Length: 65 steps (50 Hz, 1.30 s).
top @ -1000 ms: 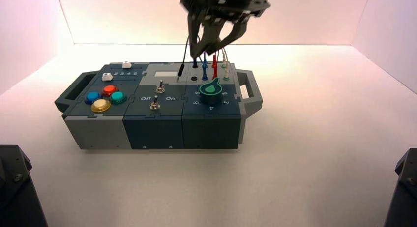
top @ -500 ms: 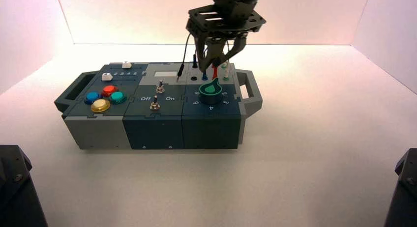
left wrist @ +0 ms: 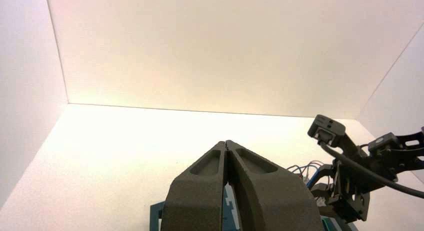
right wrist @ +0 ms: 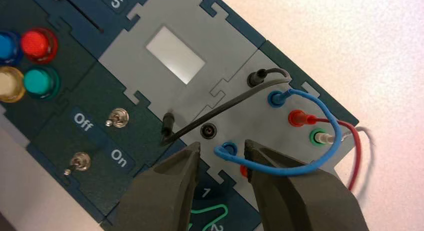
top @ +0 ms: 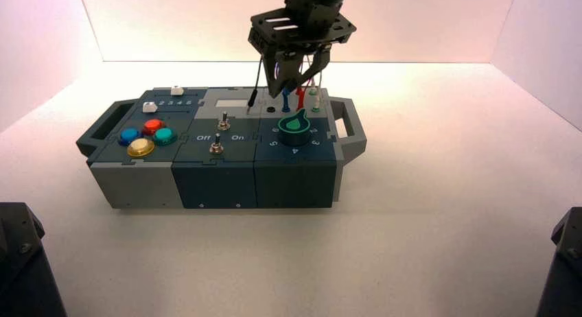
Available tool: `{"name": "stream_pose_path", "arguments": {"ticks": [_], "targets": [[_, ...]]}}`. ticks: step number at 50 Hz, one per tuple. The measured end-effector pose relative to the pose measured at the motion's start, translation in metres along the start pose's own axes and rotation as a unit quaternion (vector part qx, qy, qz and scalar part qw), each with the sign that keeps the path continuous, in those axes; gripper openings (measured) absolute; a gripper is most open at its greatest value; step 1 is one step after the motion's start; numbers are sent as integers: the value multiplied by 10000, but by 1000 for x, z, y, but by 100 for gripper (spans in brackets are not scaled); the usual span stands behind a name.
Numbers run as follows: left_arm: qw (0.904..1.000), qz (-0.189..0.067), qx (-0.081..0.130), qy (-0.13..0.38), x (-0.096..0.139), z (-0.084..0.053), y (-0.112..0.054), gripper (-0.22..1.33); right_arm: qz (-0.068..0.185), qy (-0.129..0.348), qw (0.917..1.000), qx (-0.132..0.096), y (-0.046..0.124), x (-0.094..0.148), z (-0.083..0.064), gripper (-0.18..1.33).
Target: Pull the blue wire.
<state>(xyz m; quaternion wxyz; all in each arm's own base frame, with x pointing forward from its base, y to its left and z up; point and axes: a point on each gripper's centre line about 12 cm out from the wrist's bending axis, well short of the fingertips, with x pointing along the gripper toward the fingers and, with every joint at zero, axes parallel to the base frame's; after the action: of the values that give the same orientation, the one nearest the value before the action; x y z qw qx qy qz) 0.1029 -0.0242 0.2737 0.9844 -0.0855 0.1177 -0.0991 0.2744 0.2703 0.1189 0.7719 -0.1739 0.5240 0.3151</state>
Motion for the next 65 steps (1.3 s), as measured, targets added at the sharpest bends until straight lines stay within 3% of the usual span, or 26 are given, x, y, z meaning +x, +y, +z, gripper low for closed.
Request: {"name": "stream_pose_path", "arguments": {"ticks": [16, 22, 24, 30, 34, 39, 45, 65], "targets": [[10000, 4, -1, -8, 0, 0, 0, -16, -73, 178, 9998, 74, -10, 12, -6, 93], [10000, -2, 1, -23, 0, 0, 0, -16, -81, 178, 9998, 61, -10, 14, -5, 86], [10000, 0, -8, -15, 0, 0, 0, -16, -82, 170, 9998, 61, -11, 14, -5, 75], [10000, 0, 0, -23, 0, 1, 0, -16, -85, 163, 9998, 54, -11, 14, -4, 69], [10000, -2, 1, -31, 0, 1, 0, -16, -85, 163, 9998, 54, -11, 15, -4, 55], [10000, 0, -8, -31, 0, 1, 0, -16, -82, 178, 9998, 61, -11, 16, -3, 47], [10000, 0, -8, -38, 0, 1, 0, -16, -72, 210, 9997, 40, -9, 18, -2, 7], [10000, -1, 0, -46, 0, 1, 0, -16, -63, 340, 9994, 44, -9, 15, 0, 7]]}}
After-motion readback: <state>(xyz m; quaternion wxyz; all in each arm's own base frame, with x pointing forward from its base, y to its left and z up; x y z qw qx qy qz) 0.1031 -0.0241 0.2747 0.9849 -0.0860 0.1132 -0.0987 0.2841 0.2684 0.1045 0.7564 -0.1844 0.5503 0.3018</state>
